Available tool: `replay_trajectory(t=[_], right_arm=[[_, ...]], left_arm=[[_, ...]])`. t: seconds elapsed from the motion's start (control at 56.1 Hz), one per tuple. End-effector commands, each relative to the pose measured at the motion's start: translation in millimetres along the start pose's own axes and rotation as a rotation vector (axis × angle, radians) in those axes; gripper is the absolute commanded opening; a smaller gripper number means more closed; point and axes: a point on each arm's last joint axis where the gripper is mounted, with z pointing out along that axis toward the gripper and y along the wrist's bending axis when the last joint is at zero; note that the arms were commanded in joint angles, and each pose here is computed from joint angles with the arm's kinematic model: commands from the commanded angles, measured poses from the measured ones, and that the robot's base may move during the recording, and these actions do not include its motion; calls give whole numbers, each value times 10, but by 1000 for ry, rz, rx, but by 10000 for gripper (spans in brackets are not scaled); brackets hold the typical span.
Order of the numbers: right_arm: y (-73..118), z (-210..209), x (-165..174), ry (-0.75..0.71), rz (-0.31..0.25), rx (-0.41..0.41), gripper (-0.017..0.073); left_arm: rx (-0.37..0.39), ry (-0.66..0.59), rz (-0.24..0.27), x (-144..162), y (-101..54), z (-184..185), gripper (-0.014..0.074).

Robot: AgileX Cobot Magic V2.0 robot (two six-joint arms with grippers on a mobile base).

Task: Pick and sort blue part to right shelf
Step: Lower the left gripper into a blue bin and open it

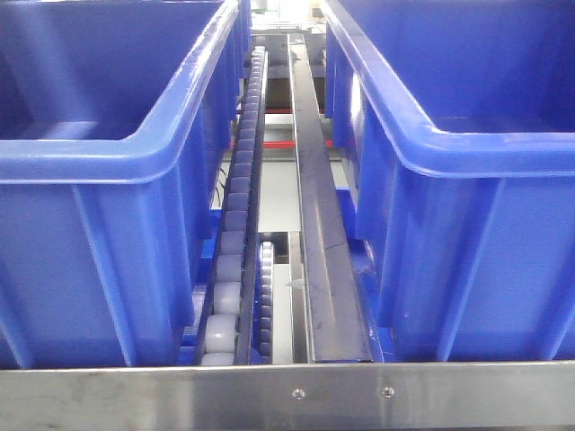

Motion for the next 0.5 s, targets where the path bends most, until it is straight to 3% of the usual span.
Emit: replay_trajectory(t=[0.0,0.321,0.482], right_arm=[[-18,-18,-164,-104,4,19,126],[-18,-18,-164,-104,4,19,126],[-18,-18,-164,-104,4,19,126]], left_arm=[[-6,-56,-3,-249,9,172,333],[-41,166,2,-267,120,1184,335],[-44,222,-3,-221,146,1421,374]])
